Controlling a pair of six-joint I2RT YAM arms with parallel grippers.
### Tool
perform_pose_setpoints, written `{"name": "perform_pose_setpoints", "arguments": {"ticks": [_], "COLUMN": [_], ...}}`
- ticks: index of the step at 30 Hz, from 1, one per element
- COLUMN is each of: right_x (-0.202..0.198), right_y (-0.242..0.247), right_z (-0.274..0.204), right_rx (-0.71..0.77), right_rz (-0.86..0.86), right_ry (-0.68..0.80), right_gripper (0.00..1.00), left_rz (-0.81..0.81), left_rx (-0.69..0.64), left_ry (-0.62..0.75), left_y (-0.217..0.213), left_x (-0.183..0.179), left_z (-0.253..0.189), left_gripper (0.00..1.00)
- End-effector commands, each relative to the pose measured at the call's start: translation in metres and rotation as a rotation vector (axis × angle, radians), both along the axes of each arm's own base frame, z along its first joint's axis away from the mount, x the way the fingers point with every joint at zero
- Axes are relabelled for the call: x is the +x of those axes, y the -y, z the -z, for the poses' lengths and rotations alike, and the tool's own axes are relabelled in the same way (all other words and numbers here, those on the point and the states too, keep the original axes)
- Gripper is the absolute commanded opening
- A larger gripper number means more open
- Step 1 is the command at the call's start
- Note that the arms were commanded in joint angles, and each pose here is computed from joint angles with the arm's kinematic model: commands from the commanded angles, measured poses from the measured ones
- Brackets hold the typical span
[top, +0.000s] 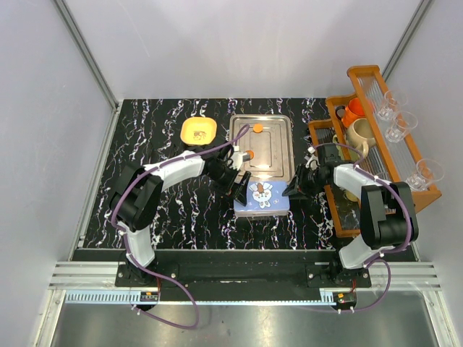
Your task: Pack the cookies
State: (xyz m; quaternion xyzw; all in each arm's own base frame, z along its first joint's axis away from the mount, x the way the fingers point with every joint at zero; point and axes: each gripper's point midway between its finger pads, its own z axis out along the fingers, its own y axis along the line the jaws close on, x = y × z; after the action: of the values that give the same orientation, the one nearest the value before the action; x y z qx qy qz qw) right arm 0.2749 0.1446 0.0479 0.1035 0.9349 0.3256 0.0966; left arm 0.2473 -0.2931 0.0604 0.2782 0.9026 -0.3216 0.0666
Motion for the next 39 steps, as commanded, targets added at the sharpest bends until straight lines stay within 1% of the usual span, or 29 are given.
{"name": "perform_pose_setpoints", "arguments": {"ticks": [1,5,11,15,22,27,35,38,39], "right_x": [0.013,0.013,0.013,0.014,0.013,0.016,0.028,0.034,0.036], "right_y": [0.008,0.011,0.015,0.017,0.019,0.020,0.025,0.028,0.029], "right_z": [0.000,-0.004,-0.007,-0.013,-0.020,-0.031,-0.057,-0.066,-0.069], "right_rx": [-0.062,-0.081,-0.106,-0.132,-0.149,-0.168,-0.235,-0.264,-0.279], "right_rz": [-0.008,-0.009,-0.010,-0.024,-0.030,-0.041,-0.079,-0.088,-0.088], "right_ry": [0.058,0.089,0.112,0.162,0.204,0.262,0.400,0.445,0.456], "right_gripper": [0.34,0.36,0.41,0.44,0.47,0.49,0.62,0.65,0.68], "left_rz": [0.009,0.006,0.001,-0.003,-0.011,-0.016,-0.043,-0.066,-0.073], "left_rx": [-0.027,-0.019,-0.005,0.007,0.028,0.052,0.084,0.091,0.094], "left_ry": [0.084,0.095,0.107,0.122,0.144,0.171,0.262,0.292,0.298], "left_y": [0.006,0.005,0.005,0.005,0.003,-0.001,-0.013,-0.020,-0.023], "left_x": [0.012,0.014,0.019,0.024,0.030,0.036,0.052,0.058,0.060], "left_z": [-0.022,-0.023,-0.022,-0.022,-0.023,-0.024,-0.041,-0.049,-0.051], "left_gripper": [0.95,0.97,0.97,0.98,0.98,0.98,0.99,0.99,0.99]}}
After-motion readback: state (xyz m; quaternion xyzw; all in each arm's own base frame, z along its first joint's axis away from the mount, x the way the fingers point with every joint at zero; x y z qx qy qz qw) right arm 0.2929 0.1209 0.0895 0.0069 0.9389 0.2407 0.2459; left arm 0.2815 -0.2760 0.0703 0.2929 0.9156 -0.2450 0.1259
